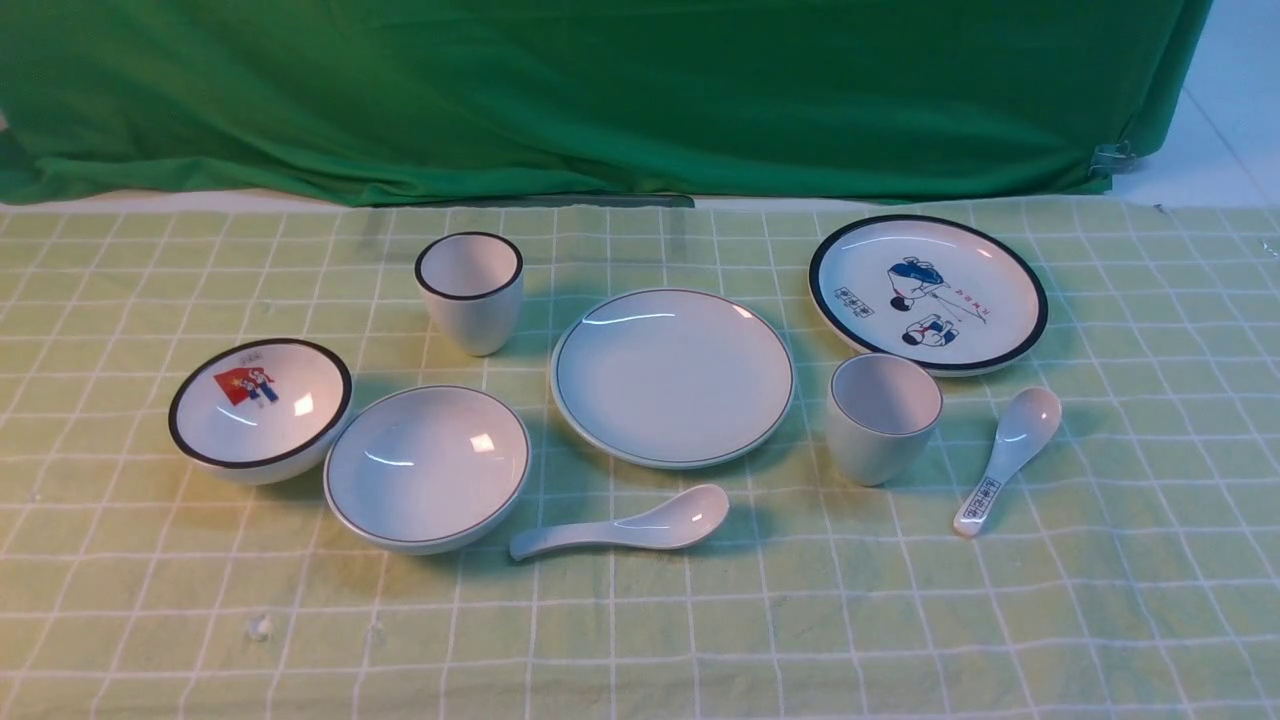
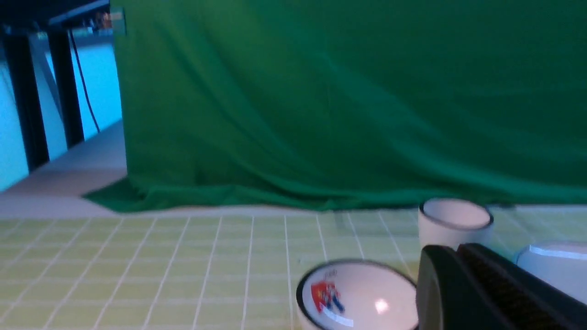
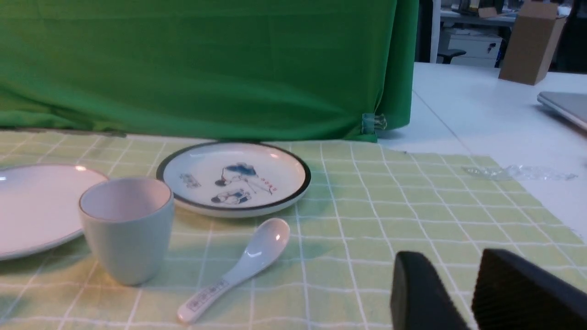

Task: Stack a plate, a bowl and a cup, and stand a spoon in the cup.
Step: Use the left arm to grab a blue rice bowl

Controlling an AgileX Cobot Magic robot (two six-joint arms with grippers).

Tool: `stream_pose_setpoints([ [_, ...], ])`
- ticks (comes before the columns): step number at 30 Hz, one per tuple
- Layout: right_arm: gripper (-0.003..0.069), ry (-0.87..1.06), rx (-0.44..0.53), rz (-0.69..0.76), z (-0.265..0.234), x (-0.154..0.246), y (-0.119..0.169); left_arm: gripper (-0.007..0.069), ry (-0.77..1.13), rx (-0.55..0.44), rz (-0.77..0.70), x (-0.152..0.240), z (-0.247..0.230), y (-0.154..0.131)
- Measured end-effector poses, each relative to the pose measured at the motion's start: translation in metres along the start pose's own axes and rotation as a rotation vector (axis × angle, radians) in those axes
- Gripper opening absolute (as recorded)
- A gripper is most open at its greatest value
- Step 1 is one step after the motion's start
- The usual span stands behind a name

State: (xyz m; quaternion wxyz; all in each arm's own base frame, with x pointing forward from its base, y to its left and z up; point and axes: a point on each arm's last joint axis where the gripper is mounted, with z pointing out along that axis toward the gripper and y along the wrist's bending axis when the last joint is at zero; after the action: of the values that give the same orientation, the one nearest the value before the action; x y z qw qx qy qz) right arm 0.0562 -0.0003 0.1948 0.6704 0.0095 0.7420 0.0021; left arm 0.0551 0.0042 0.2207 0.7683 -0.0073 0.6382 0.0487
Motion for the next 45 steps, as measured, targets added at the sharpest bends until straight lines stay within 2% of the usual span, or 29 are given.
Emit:
stream_pose_setpoints([
  [3, 0.0237, -0.081, 0.002, 0.0, 0.0, -0.007, 0.0, 0.0017, -0.116, -0.009, 0.0, -0.01, -0.001, 0.001],
  [7, 0.0237, -0.415, 0.008, 0.016, -0.008, -0.037, -0.001, 0.0017, -0.382, -0.028, 0.013, -0.034, -0.007, 0.002],
  [8, 0.0237, -0.431, 0.006, 0.027, -0.008, -0.038, -0.001, 0.0017, -0.394, -0.028, 0.015, -0.035, -0.007, 0.002],
  [9, 0.0237, -0.578, -0.011, 0.09, -0.015, -0.05, -0.001, 0.0017, -0.495, -0.033, 0.021, -0.043, -0.011, 0.002],
  [11, 0.0237, -0.7, -0.041, 0.164, -0.021, -0.059, -0.002, 0.0017, -0.618, -0.026, -0.013, -0.053, -0.017, 0.003],
  [14, 0.0237, -0.832, -0.104, 0.285, -0.03, -0.067, -0.002, 0.0017, -0.768, 0.068, -0.169, -0.063, -0.026, 0.0],
  [16, 0.0237, -0.855, -0.129, 0.331, -0.032, -0.069, -0.002, 0.0017, -0.756, 0.13, -0.25, -0.065, -0.025, -0.002],
  [19, 0.0237, -0.843, -0.134, 0.347, -0.031, -0.072, -0.002, 0.0017, -0.695, 0.185, -0.288, -0.084, -0.02, -0.005],
  [22, 0.0202, -0.79, -0.107, 0.303, -0.027, -0.089, -0.001, 0.0017, -0.649, 0.195, -0.28, -0.115, -0.009, -0.005],
  [25, 0.0092, -0.729, -0.044, 0.16, -0.02, -0.127, 0.0, 0.0017, -0.573, 0.178, -0.282, -0.149, 0.014, -0.003],
  [27, 0.0064, -0.687, -0.02, 0.102, -0.013, -0.138, 0.0, 0.0017, -0.52, 0.167, -0.289, -0.151, 0.027, -0.002],
  [28, 0.0034, -0.592, 0.007, 0.026, 0.002, -0.148, 0.0, 0.0017, -0.442, 0.154, -0.303, -0.152, 0.048, -0.002],
  [30, 0.0028, -0.497, 0.02, -0.025, 0.017, -0.154, 0.0, 0.0017, -0.358, 0.147, -0.341, -0.146, 0.068, -0.002],
  [32, 0.0029, -0.313, 0.031, -0.117, 0.043, -0.145, 0.0, 0.0017, -0.218, 0.151, -0.413, -0.132, 0.095, -0.004],
  [33, 0.0029, -0.295, 0.031, -0.126, 0.045, -0.143, 0.0, 0.0017, -0.189, 0.148, -0.421, -0.129, 0.101, -0.004],
  [34, 0.0032, -0.168, 0.024, -0.166, 0.06, -0.132, 0.0, 0.0017, -0.065, 0.162, -0.464, -0.117, 0.118, -0.008],
  [36, 0.0036, -0.002, -0.001, -0.17, 0.076, -0.115, 0.002, 0.0017, 0.088, 0.172, -0.487, -0.103, 0.136, -0.018],
  [37, 0.0036, 0.089, -0.018, -0.159, 0.082, -0.105, 0.003, 0.0017, 0.184, 0.233, -0.492, -0.094, 0.143, -0.026],
  [38, 0.0036, 0.207, -0.041, -0.142, 0.09, -0.093, 0.006, 0.0017, 0.294, 0.281, -0.476, -0.082, 0.15, -0.038],
  [42, 0.0036, 0.496, -0.13, -0.142, 0.103, -0.062, 0.019, 0.0017, 0.476, 0.417, -0.391, -0.06, 0.156, -0.068],
  [43, 0.0036, 0.564, -0.163, -0.156, 0.108, -0.055, 0.025, 0.0017, 0.514, 0.448, -0.332, -0.054, 0.158, -0.074],
  [45, 0.0036, 0.663, -0.235, -0.198, 0.117, -0.047, 0.039, 0.0017, 0.566, 0.444, -0.222, -0.042, 0.164, -0.08],
])
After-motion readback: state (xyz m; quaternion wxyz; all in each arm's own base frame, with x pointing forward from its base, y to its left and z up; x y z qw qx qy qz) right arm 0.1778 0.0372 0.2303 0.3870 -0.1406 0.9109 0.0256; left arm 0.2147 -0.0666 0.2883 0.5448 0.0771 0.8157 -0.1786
